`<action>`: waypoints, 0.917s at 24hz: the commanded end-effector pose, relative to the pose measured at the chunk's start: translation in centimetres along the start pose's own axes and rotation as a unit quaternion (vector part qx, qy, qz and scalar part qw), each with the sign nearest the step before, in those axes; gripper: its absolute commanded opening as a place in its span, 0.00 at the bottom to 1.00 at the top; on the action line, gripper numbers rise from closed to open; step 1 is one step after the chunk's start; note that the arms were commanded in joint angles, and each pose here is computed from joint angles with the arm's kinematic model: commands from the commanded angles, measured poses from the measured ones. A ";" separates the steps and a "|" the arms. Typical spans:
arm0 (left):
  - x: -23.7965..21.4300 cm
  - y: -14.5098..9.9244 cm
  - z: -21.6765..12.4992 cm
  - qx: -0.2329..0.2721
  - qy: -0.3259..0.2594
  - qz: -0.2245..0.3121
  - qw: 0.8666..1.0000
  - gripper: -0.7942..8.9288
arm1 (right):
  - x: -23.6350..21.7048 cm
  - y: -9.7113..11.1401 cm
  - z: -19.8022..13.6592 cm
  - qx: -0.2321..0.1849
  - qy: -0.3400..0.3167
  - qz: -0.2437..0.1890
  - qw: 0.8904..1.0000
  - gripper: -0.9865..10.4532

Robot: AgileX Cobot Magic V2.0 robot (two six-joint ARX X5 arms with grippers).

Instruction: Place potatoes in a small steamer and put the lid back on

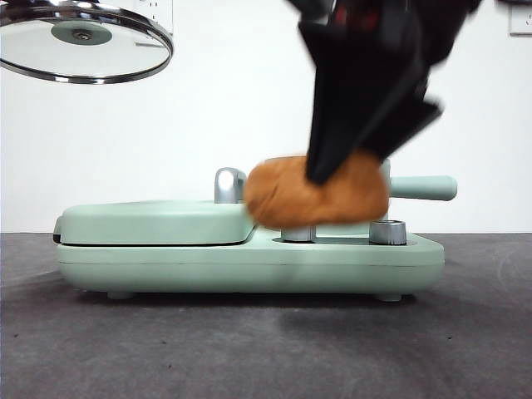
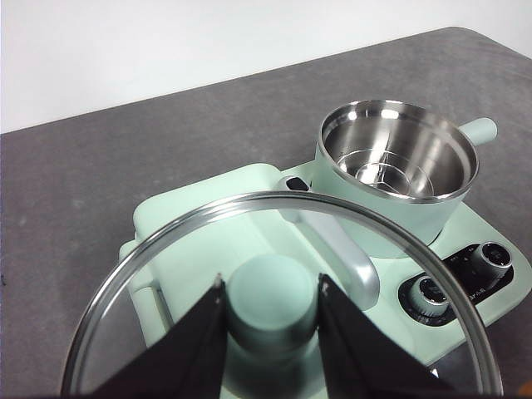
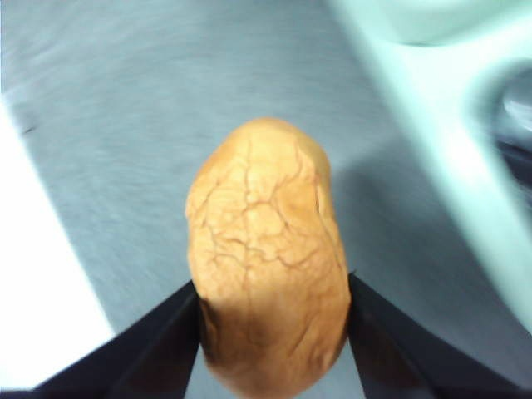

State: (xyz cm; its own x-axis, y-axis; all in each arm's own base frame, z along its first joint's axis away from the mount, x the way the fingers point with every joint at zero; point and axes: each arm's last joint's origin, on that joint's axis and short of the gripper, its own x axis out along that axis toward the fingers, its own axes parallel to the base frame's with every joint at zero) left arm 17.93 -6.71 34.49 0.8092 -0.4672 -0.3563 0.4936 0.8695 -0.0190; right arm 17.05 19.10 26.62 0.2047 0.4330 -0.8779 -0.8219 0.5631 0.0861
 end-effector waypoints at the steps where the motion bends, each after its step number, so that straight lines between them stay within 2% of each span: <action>1: -0.3 0.0 0.8 0.006 -0.022 0.001 1.000 0.09 | -2.7 -0.5 1.3 0.059 0.016 -0.038 0.997 0.28; 4: -0.3 0.0 0.8 0.009 -0.022 0.000 1.000 0.09 | -5.9 -1.8 2.3 0.103 0.005 -0.066 0.992 0.28; 8: -0.3 0.0 0.8 0.010 -0.022 0.000 1.000 0.09 | -7.5 -4.5 3.1 0.145 -0.023 -0.090 0.985 0.28; 22: -0.3 0.0 0.8 0.009 -0.022 0.000 1.000 0.09 | -5.9 -10.6 6.5 0.154 -0.051 -0.120 0.979 0.28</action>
State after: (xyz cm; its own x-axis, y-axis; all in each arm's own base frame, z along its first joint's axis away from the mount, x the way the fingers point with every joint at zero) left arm 17.94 -6.71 34.49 0.8091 -0.4671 -0.3567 0.4947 0.8689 -0.0159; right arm 27.43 14.70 33.76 0.4305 0.3124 -0.8468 -0.5248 0.8500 0.0468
